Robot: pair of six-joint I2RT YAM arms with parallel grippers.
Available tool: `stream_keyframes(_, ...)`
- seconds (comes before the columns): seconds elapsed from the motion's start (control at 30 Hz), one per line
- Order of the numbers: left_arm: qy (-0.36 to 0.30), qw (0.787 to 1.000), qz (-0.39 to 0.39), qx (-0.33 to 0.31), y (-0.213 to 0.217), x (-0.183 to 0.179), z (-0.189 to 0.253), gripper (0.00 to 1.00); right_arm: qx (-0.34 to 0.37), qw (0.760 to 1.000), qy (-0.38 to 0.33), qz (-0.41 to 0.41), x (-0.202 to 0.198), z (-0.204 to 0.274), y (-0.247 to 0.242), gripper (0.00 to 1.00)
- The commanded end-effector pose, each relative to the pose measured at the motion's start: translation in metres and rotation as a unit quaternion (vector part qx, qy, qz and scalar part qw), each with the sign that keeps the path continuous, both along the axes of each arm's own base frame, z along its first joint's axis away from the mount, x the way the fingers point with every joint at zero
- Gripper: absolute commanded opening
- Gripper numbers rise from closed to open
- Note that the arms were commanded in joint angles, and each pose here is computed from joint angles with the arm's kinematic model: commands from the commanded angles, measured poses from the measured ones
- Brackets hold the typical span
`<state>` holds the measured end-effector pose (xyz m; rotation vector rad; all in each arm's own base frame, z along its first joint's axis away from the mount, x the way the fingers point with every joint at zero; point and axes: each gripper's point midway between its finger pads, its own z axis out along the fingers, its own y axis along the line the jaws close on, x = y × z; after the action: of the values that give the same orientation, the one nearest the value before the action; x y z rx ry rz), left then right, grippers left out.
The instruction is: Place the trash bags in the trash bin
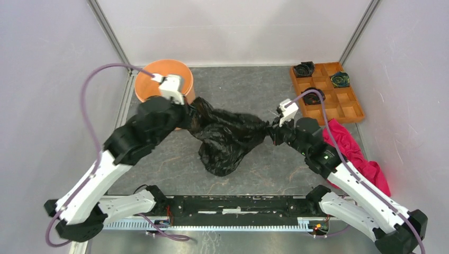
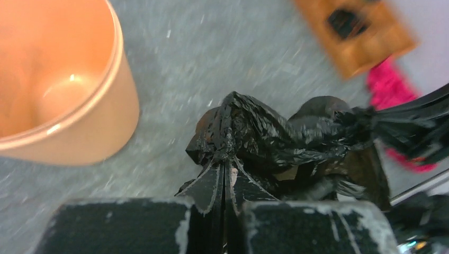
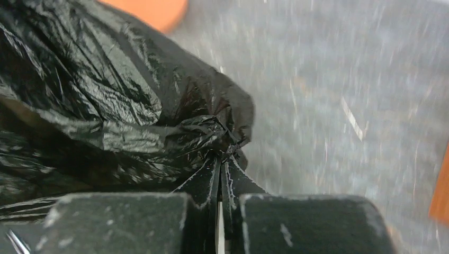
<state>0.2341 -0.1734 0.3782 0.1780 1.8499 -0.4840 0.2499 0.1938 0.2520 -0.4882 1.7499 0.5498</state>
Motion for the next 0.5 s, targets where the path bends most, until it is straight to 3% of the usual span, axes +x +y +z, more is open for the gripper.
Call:
stream_keyframes(0.0, 0.037, 0.994, 0.001, 0.099, 0.007, 0.004, -0.035, 0.02, -0.022, 0.999, -0.018, -0.021, 0.002, 0.015, -0.012, 0.05)
stream_keyframes(0.13, -0.025, 0.996, -0.045, 0.070, -0.008, 0.004, 0.025, 0.02, -0.092, 0.993, -0.037, -0.068, 0.015, 0.030, -0.036, 0.06)
stream_keyframes(0.27, -0.045, 0.987, -0.154, 0.028, -0.051, -0.008, 0.045, 0.02, -0.113, 0.993, 0.008, -0.018, -0.001, -0.014, -0.027, 0.09)
stream_keyframes(0.4, -0.037, 0.971, -0.234, 0.019, -0.081, -0.017, 0.043, 0.02, -0.129, 0.992, 0.001, 0.003, -0.013, -0.009, -0.031, 0.24)
stream_keyframes(0.47, -0.034, 0.965, -0.257, 0.028, -0.088, -0.019, 0.042, 0.02, -0.142, 0.990, -0.020, 0.001, -0.015, 0.015, -0.039, 0.43)
